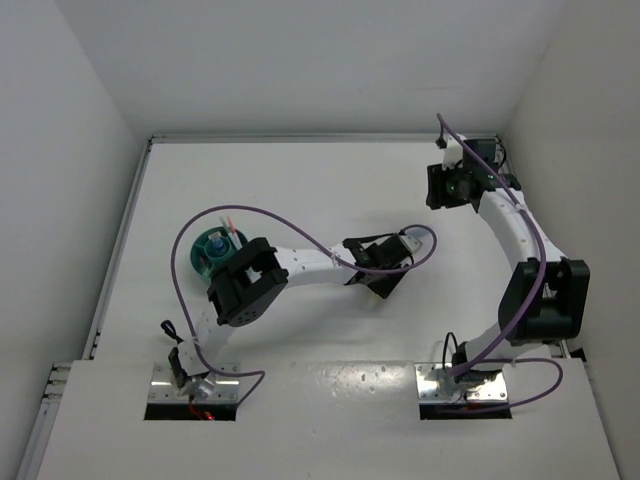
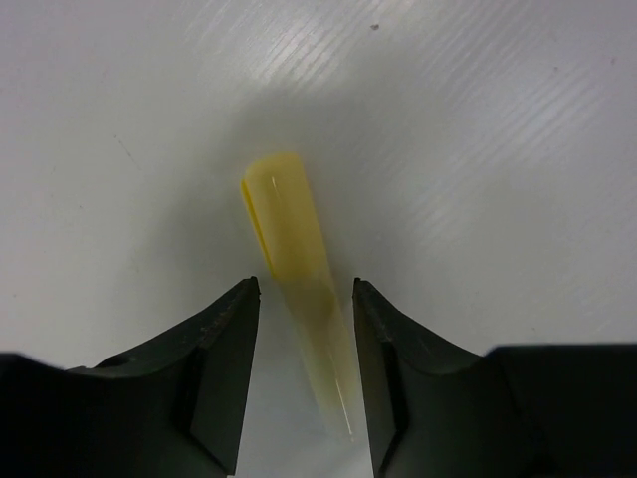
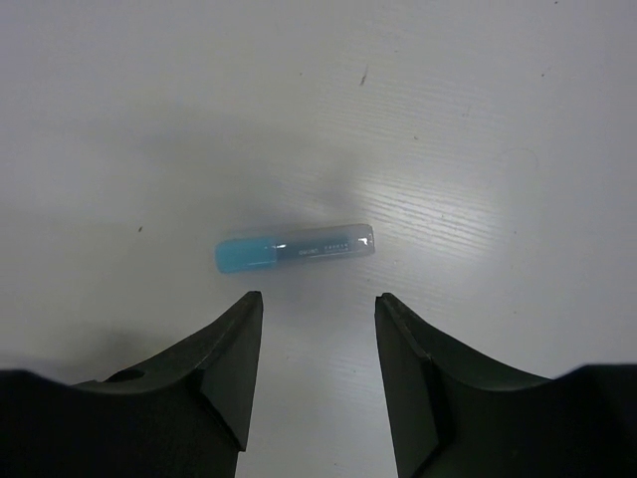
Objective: Sort the stationery into containers
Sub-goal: Grab a piece of stationery with the left arm, then place the stationery into the container
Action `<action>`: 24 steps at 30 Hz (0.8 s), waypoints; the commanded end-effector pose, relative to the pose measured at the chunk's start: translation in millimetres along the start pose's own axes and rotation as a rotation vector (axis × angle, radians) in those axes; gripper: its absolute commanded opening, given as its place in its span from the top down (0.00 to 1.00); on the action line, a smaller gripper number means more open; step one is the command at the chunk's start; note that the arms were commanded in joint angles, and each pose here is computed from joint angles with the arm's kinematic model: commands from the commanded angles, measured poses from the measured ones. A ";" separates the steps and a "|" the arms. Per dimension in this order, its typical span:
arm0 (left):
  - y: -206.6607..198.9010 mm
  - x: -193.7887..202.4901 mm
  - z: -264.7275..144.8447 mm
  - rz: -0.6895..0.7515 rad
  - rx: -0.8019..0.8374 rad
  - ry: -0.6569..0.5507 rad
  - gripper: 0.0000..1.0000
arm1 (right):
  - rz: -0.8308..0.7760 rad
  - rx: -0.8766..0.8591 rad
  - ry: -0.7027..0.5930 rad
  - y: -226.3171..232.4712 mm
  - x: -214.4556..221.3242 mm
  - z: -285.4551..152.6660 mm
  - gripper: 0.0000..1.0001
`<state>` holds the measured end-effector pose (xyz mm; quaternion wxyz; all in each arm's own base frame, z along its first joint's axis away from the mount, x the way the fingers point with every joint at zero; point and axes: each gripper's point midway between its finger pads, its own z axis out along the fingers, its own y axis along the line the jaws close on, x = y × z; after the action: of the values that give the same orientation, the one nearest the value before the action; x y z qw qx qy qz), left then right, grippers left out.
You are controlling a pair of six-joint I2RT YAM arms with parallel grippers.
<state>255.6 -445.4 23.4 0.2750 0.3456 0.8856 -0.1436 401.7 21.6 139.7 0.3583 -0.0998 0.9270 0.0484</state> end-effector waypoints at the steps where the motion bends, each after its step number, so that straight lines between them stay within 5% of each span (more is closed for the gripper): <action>1: 0.5 -19.9 0.8 -0.010 0.014 -0.036 0.52 | 0.023 -0.013 -0.070 -1.2 -13.0 -7.9 0.50; 10: 9.8 -13.8 7.6 -0.014 -0.017 -0.012 0.90 | 0.027 -0.032 -0.083 0.0 -15.4 -11.3 0.50; 13: 21.4 -28.2 -19.3 -0.047 -0.076 -0.073 0.99 | 0.033 -0.026 -0.084 -3.7 -15.0 -11.8 0.50; 16: 47.9 -75.1 -92.8 -0.183 -0.115 -0.274 1.00 | 0.035 -0.027 -0.075 -3.2 -11.1 -10.4 0.50; 18: 92.2 -62.4 -128.1 -0.292 -0.222 -0.363 1.00 | 0.039 -0.033 -0.088 -4.4 -11.5 -11.8 0.53; 20: 137.7 -55.0 -201.6 -0.476 -0.324 -0.605 1.00 | 0.041 -0.045 -0.079 -2.0 -5.6 -8.7 0.78; 21: 160.0 -47.7 -225.9 -0.545 -0.377 -0.697 1.00 | 0.038 -0.057 -0.090 0.0 -8.2 -8.6 0.99; 24: 223.9 6.2 -293.2 -0.812 -0.572 -0.958 1.00 | 0.029 -0.101 -0.091 7.6 -4.6 -6.1 1.00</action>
<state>286.4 -229.7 217.6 0.5587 -0.0049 0.8133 -0.1622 394.8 20.1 130.8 0.3609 -0.0869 0.9249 0.0827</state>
